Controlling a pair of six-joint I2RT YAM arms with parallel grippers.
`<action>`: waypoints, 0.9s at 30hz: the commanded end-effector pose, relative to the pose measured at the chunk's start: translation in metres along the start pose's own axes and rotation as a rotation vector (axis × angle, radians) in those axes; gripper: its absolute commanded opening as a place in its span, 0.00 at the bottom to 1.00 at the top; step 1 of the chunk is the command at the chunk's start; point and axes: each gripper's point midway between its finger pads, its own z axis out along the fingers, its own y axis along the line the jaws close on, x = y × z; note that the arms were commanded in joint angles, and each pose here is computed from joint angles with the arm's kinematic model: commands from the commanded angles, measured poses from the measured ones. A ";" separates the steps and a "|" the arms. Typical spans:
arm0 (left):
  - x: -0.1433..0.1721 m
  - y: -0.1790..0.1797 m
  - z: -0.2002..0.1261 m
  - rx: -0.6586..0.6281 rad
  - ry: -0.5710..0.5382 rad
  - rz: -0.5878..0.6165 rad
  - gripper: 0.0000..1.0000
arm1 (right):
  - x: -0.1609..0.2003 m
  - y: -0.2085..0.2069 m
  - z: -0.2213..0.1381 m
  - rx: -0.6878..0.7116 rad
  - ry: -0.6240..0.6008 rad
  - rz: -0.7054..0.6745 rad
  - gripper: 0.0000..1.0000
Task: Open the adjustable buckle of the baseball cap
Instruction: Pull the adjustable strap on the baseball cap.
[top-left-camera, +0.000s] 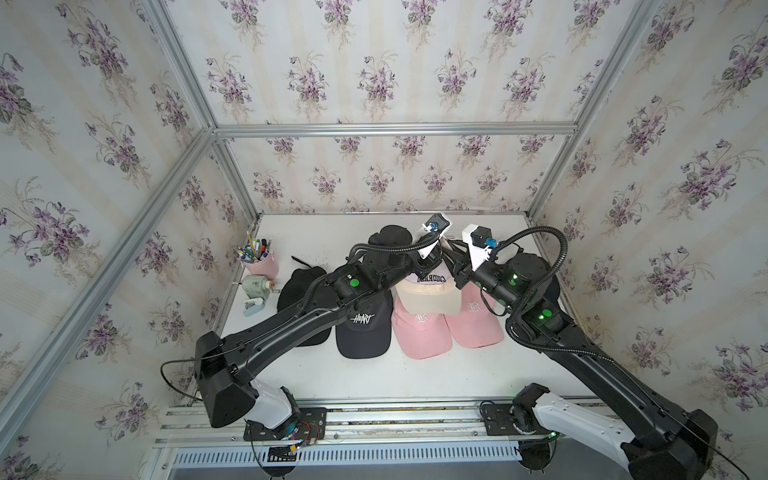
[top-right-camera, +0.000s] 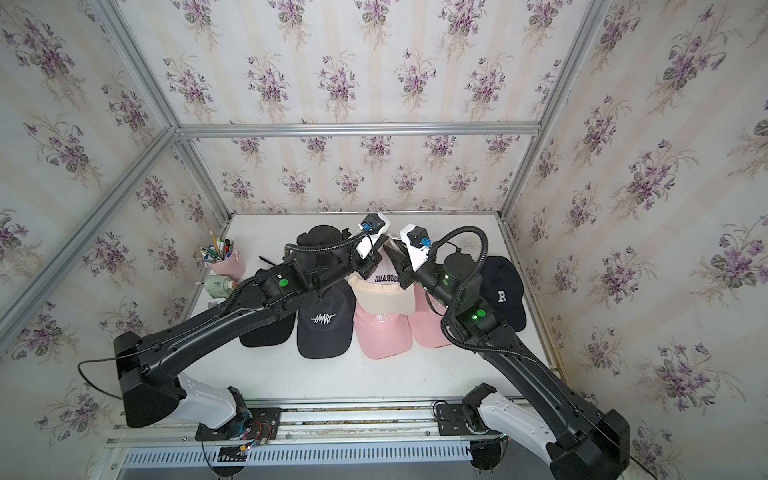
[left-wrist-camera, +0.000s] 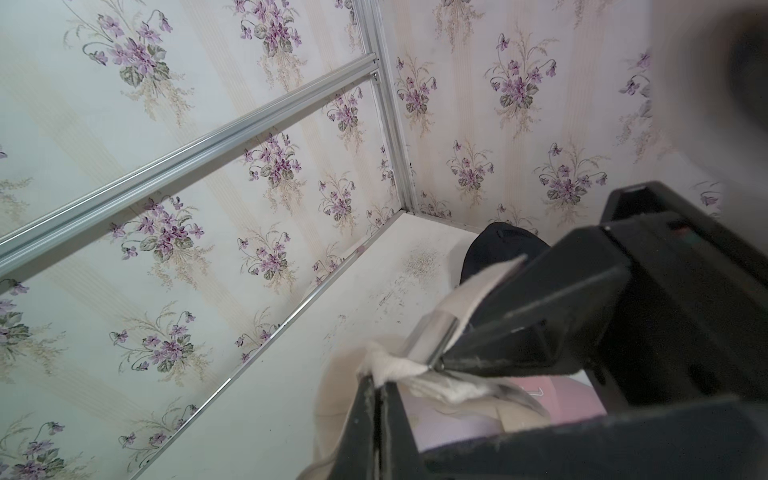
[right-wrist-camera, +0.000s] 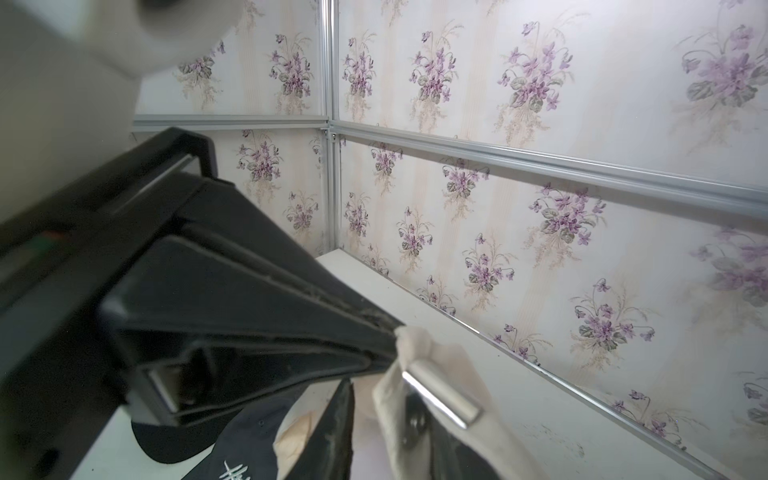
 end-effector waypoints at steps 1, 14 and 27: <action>-0.004 -0.002 0.000 0.018 -0.006 0.010 0.00 | -0.005 0.000 0.002 0.011 -0.004 -0.060 0.23; 0.011 -0.011 -0.003 0.069 0.057 0.044 0.00 | 0.003 -0.033 -0.004 0.226 0.035 -0.105 0.02; 0.034 -0.020 -0.017 0.109 0.098 0.018 0.00 | 0.007 -0.063 -0.013 0.411 0.048 -0.086 0.00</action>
